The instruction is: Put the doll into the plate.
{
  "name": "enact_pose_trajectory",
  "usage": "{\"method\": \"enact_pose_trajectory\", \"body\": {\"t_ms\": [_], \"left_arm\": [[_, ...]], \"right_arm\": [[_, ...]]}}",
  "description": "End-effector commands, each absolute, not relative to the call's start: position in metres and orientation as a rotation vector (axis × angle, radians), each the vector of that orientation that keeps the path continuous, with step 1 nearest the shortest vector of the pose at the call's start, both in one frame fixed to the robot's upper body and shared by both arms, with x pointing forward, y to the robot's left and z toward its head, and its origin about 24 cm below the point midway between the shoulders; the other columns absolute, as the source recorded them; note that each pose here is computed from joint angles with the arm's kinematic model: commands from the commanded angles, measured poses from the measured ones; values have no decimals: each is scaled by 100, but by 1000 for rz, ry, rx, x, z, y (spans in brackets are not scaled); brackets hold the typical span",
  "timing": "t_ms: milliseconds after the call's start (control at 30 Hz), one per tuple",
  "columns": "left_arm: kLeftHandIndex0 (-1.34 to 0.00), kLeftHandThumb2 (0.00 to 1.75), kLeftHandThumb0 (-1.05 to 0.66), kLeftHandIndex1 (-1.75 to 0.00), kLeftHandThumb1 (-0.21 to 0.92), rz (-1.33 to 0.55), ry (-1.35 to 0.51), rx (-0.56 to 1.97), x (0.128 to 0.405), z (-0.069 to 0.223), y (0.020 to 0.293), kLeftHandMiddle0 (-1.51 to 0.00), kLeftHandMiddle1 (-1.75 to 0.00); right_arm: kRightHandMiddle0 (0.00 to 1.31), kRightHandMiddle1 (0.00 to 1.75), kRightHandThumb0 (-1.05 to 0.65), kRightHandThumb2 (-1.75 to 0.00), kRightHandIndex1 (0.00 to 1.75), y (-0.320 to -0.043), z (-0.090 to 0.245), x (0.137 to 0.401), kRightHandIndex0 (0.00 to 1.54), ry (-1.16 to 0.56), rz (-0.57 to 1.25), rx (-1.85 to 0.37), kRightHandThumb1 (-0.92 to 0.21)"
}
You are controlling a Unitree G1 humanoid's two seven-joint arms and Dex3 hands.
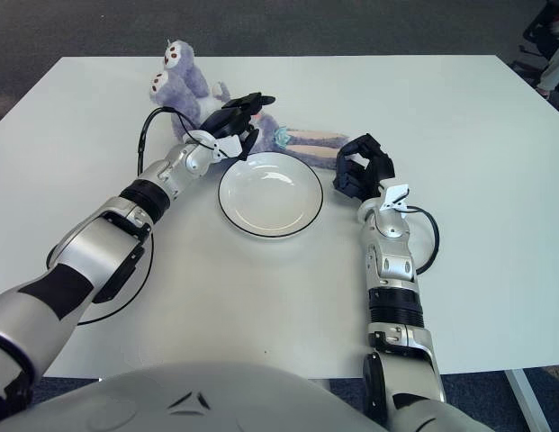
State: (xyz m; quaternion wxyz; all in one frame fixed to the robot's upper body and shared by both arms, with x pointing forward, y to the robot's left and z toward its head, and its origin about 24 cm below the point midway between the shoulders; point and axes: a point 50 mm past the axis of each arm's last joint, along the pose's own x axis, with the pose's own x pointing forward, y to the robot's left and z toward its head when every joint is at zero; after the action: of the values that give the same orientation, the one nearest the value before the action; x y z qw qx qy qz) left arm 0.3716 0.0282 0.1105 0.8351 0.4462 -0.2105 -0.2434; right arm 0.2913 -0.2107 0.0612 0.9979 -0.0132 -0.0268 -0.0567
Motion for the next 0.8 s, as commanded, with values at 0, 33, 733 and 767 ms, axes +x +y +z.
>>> {"method": "enact_pose_trajectory", "body": {"t_ms": [0, 33, 733, 767], "left_arm": [[0, 131, -93, -69, 92, -527, -468, 948, 368, 108, 25, -27, -12], [0, 130, -92, -69, 92, -522, -483, 939, 367, 109, 24, -27, -12], [0, 116, -91, -68, 92, -336, -980, 735, 337, 155, 19, -23, -10], [0, 116, -91, -68, 92, -322, -1005, 751, 336, 156, 20, -23, -10]], "right_arm": [[42, 175, -41, -99, 175, -209, 25, 275, 90, 103, -123, 0, -57], [42, 175, -41, -99, 175, -209, 25, 275, 90, 104, -123, -2, -57], [41, 175, -41, -98, 175, -214, 17, 277, 90, 140, -99, 0, -59], [41, 175, -41, -98, 175, -214, 17, 278, 91, 141, -96, 0, -58]]}}
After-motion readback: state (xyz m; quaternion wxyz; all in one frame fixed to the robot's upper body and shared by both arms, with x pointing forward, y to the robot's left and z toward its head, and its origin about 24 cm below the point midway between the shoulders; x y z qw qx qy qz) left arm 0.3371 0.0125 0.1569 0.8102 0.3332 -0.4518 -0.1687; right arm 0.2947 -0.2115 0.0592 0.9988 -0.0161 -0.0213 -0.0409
